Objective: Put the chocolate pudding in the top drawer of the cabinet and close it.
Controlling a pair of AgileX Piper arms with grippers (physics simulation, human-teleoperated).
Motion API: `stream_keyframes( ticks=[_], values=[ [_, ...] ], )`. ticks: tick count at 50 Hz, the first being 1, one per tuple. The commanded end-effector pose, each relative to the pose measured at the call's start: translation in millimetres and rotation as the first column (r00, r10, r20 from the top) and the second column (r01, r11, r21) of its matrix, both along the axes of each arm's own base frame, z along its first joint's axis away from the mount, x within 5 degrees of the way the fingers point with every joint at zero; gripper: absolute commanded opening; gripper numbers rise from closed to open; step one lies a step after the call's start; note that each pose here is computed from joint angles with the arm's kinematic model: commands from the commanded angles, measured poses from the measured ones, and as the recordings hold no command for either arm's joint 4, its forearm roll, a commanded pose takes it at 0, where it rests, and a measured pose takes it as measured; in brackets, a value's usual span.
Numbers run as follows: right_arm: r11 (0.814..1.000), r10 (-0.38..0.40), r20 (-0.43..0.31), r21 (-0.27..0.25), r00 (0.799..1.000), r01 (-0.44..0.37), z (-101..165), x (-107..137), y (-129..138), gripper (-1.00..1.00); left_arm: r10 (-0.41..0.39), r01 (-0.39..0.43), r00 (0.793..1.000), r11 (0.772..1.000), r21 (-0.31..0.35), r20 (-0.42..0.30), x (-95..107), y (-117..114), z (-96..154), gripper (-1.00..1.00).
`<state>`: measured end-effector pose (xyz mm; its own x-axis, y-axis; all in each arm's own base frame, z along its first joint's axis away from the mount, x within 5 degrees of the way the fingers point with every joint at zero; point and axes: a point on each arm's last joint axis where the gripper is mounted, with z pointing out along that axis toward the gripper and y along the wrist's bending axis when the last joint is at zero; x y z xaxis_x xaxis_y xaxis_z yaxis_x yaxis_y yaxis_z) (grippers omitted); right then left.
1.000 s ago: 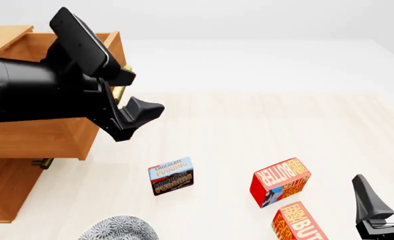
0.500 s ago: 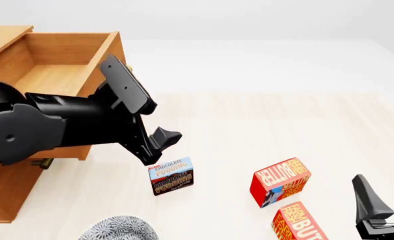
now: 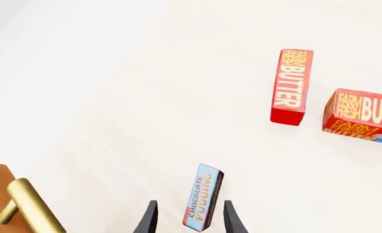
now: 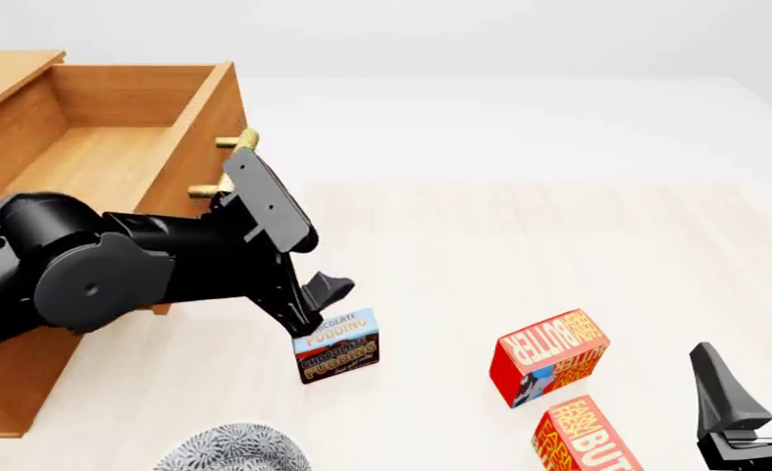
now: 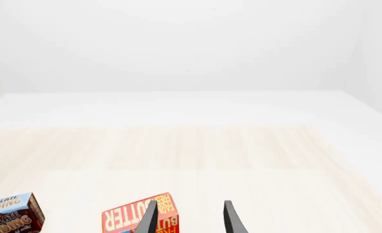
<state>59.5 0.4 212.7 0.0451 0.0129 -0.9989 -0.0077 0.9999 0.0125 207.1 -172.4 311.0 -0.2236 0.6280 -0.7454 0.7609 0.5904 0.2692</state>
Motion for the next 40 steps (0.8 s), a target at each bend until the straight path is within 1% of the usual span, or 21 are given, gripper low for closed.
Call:
stream_keyframes(
  ticks=[1,2,3,8,17,24,34,40],
  values=[
    [1.0,-0.003,0.007,-0.004,1.0,0.003,0,0,0,1.0,0.052,-0.052,0.998,0.998,0.019,0.021,18,12,-12,1.0],
    [1.0,-0.003,0.007,-0.004,1.0,0.003,0,0,0,1.0,0.028,-0.028,1.0,0.999,0.03,0.011,16,5,-18,1.0],
    [1.0,-0.003,0.007,-0.004,1.0,0.003,0,0,0,1.0,0.022,-0.022,1.0,0.999,0.037,0.017,16,6,-20,1.0],
    [1.0,-0.003,0.007,-0.003,1.0,0.003,0,0,0,1.0,0.017,-0.017,1.0,0.999,0.038,0.007,19,0,-28,1.0],
    [1.0,-0.003,0.007,-0.004,1.0,0.003,0,0,0,1.0,0.005,-0.005,1.0,0.999,0.042,0.005,21,-5,-32,1.0],
    [1.0,-0.003,0.007,-0.004,1.0,0.003,0,0,0,1.0,-0.01,0.01,1.0,0.999,0.038,-0.006,18,-11,-35,1.0],
    [1.0,-0.003,0.007,-0.004,1.0,0.003,0,0,0,1.0,-0.001,0.001,0.999,1.0,0.017,-0.033,16,-16,-37,1.0],
    [1.0,-0.003,0.007,-0.004,1.0,0.003,0,0,0,1.0,0.006,-0.006,0.999,1.0,0.011,-0.034,17,-16,-38,1.0]
  ],
)
